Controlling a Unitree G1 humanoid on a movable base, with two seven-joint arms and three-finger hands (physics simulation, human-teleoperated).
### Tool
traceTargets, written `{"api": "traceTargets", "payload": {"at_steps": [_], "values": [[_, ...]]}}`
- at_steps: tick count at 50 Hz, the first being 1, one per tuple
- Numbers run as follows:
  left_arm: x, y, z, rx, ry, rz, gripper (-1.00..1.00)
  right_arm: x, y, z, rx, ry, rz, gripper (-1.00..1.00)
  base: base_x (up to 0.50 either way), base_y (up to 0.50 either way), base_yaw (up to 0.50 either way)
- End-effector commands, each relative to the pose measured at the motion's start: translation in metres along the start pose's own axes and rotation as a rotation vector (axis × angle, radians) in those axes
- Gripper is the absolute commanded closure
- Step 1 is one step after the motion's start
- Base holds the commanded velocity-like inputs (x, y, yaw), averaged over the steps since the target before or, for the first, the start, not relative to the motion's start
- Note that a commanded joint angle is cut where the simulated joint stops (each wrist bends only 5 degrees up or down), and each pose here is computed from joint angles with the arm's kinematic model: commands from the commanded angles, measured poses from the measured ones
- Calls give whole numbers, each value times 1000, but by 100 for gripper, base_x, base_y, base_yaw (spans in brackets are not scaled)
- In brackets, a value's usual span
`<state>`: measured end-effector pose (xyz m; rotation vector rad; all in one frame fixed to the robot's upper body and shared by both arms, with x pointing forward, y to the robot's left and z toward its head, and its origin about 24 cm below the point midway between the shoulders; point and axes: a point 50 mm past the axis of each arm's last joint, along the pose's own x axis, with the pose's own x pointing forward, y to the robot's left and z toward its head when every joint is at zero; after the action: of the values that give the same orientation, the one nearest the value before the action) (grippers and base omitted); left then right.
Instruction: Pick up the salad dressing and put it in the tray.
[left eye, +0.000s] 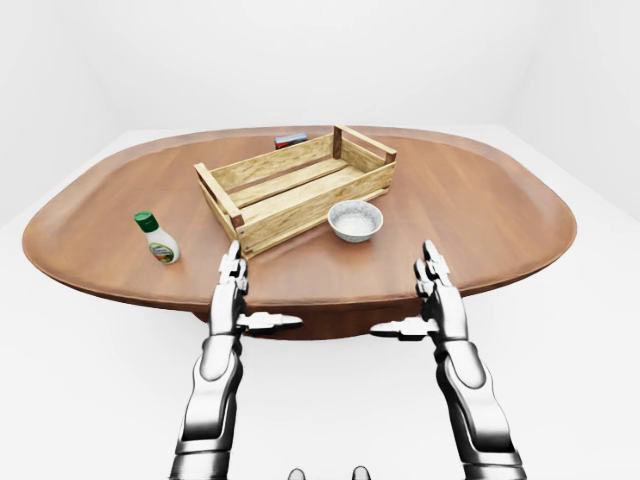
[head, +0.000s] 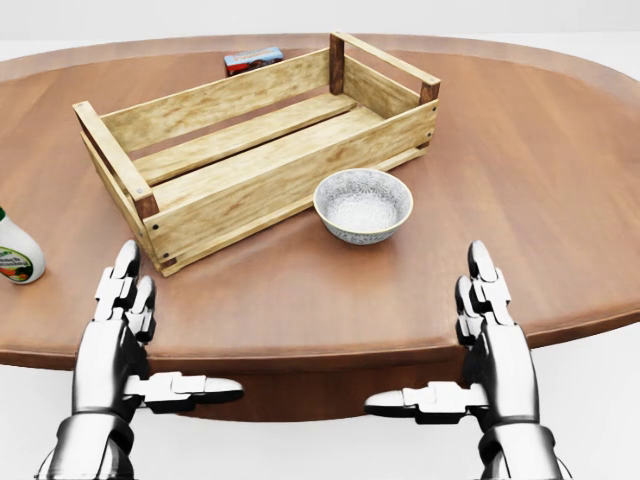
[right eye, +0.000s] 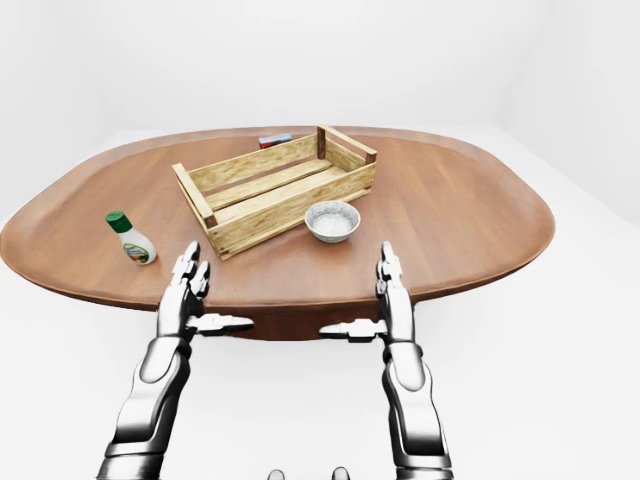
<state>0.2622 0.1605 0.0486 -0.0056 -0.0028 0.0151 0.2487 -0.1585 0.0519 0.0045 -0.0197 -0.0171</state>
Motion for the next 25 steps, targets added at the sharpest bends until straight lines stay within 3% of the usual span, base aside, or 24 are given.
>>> {"api": "traceTargets", "payload": {"at_steps": [1, 5, 6, 7, 13, 18, 25], "values": [[33, 46, 56, -13, -164, 102, -100, -46, -38, 85, -82, -329, -105, -100, 0, 0, 0], [53, 86, 98, 14, -266, 199, -100, -118, -75, 149, -276, -578, -255, -100, 0, 0, 0], [53, 86, 98, 13, -266, 200, -100, -119, -75, 150, -290, -583, -258, -100, 0, 0, 0], [59, 103, 107, 7, -273, 249, -100, -144, -92, 157, -312, -590, -323, -100, 0, 0, 0], [73, 141, 119, -10, -227, 352, -100, -212, -124, 184, -386, -580, -470, -100, 0, 0, 0], [77, 155, 125, -9, -211, 399, -100, -238, -125, 203, -457, -632, -518, -100, 0, 0, 0], [76, 181, 138, -14, -235, 483, -100, -241, -126, 208, -549, -618, -558, -100, 0, 0, 0]]}}
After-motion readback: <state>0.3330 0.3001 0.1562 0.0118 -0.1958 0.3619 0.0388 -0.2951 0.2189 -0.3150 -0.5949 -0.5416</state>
